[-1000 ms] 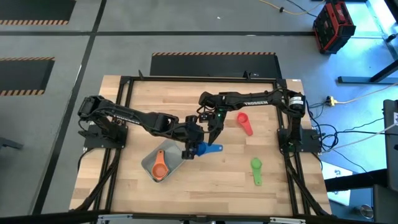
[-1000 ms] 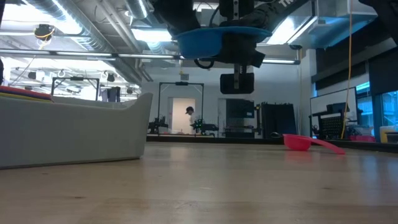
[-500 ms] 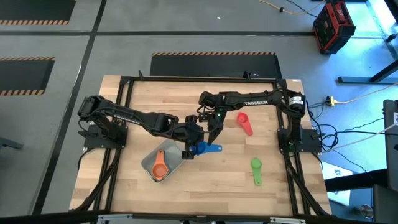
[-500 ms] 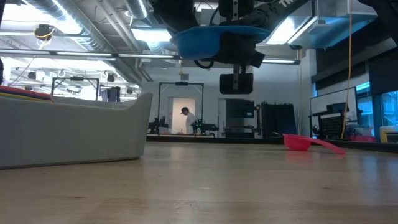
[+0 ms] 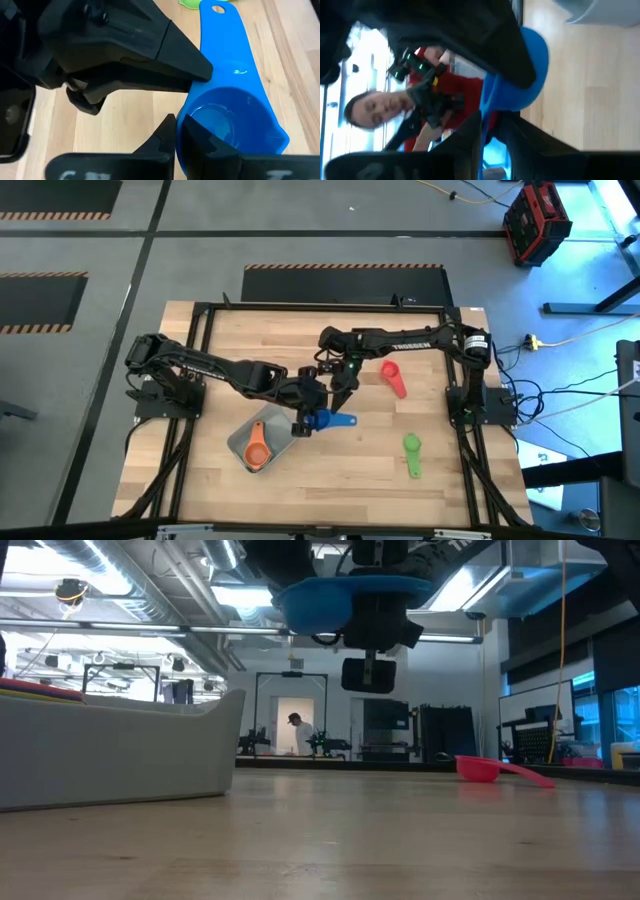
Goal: Nest measuring cups in basket
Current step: Stack the blue measuring cup on the orange measuring cup in the gray bin
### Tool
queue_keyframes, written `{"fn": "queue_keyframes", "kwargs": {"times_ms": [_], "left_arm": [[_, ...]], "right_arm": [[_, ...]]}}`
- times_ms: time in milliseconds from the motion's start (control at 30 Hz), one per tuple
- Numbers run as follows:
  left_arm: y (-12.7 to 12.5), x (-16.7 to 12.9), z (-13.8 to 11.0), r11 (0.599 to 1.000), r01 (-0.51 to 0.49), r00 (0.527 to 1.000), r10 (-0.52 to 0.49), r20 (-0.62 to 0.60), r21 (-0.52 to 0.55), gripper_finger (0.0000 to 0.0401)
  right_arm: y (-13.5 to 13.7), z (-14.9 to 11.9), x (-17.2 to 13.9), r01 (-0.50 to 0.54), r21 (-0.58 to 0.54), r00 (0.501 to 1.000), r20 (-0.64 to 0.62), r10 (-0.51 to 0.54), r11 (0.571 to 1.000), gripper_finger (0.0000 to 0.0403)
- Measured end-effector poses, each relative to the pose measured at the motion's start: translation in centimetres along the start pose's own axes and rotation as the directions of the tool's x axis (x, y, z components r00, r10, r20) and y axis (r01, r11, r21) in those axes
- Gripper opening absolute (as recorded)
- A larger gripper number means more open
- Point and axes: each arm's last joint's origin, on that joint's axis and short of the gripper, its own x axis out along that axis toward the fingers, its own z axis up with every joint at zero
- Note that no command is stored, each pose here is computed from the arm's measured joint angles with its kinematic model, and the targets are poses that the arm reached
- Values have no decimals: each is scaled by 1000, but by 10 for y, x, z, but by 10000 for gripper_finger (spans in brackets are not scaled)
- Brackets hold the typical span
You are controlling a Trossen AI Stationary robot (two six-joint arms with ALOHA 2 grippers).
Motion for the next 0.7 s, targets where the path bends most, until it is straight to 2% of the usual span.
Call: {"fn": "queue_keyframes", "kwargs": {"times_ms": [67, 167, 333, 400, 467, 500, 567, 700], "left_arm": [[-2, -1, 0, 1000, 12, 1000, -12, 1, -14, 7], [-7, -5, 0, 996, 54, 999, -54, 0, -64, 7], [-17, -22, -7, 969, 69, 995, -84, -55, -237, 7], [-21, -30, -10, 938, 64, 992, -97, -82, -340, 7], [-25, -44, -16, 887, 44, 985, -116, -129, -460, 7], [-26, -50, -19, 848, 29, 980, -128, -151, -529, 7], [-32, -61, -21, 753, 7, 978, -144, -154, -658, 7], [-49, -80, -32, 544, -91, 961, -172, -216, -834, 7]], "right_arm": [[1, -1, -6, -16, -72, 1000, 4, 16, 997, 87], [8, -4, -23, 45, -173, 998, 52, -37, 984, 87], [22, -16, -56, 164, -324, 984, 122, -131, 932, 87], [27, -22, -69, 217, -386, 974, 149, -171, 896, 87], [28, -27, -80, 265, -432, 963, 166, -213, 862, 87], [27, -28, -85, 293, -458, 955, 178, -236, 839, 87], [26, -31, -94, 336, -487, 942, 193, -276, 806, 87], [19, -34, -107, 408, -554, 913, 231, -338, 726, 87]]}}
